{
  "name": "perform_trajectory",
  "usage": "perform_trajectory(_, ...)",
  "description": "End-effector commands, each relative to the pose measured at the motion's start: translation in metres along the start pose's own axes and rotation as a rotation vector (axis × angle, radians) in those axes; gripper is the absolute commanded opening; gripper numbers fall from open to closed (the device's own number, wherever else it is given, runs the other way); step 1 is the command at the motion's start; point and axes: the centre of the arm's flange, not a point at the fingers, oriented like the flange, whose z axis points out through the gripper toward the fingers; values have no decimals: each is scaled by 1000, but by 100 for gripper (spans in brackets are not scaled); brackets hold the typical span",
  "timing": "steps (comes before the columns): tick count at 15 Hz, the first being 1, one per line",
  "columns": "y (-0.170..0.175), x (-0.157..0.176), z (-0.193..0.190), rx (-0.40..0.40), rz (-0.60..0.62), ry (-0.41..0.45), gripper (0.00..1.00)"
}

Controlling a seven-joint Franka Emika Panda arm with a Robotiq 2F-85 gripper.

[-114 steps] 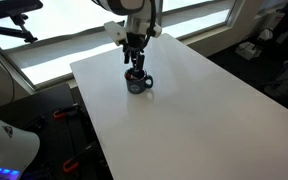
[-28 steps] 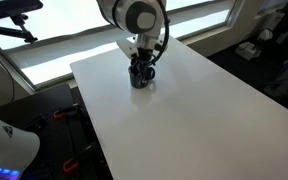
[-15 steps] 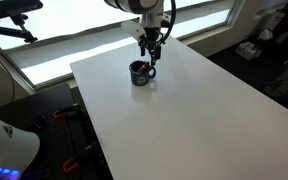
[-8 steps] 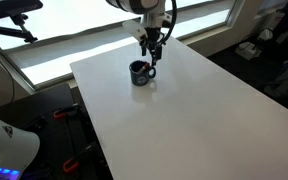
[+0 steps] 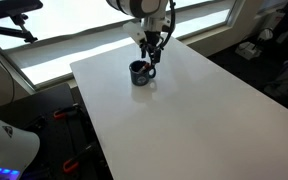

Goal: Take the marker out of the mug and place it on the table to the right of the mug

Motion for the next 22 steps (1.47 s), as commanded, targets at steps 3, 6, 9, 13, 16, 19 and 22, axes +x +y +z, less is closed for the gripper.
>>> perform_trajectory(3,-2,1,-5,6,16,-24,63)
perform_trajectory(6,-2,0,-4,-1,20,-38,38)
perform_trajectory(9,-2,1,-6,-7,26,-43,16)
perform_trajectory(13,0,1,-8,-17,41,-59,5)
perform_trajectory(16,0,1,-7,-12,35,-60,5)
perform_trajectory(19,-1,4,-6,18,4,-14,5)
perform_trajectory(22,-4,6,-6,29,-9,6,5)
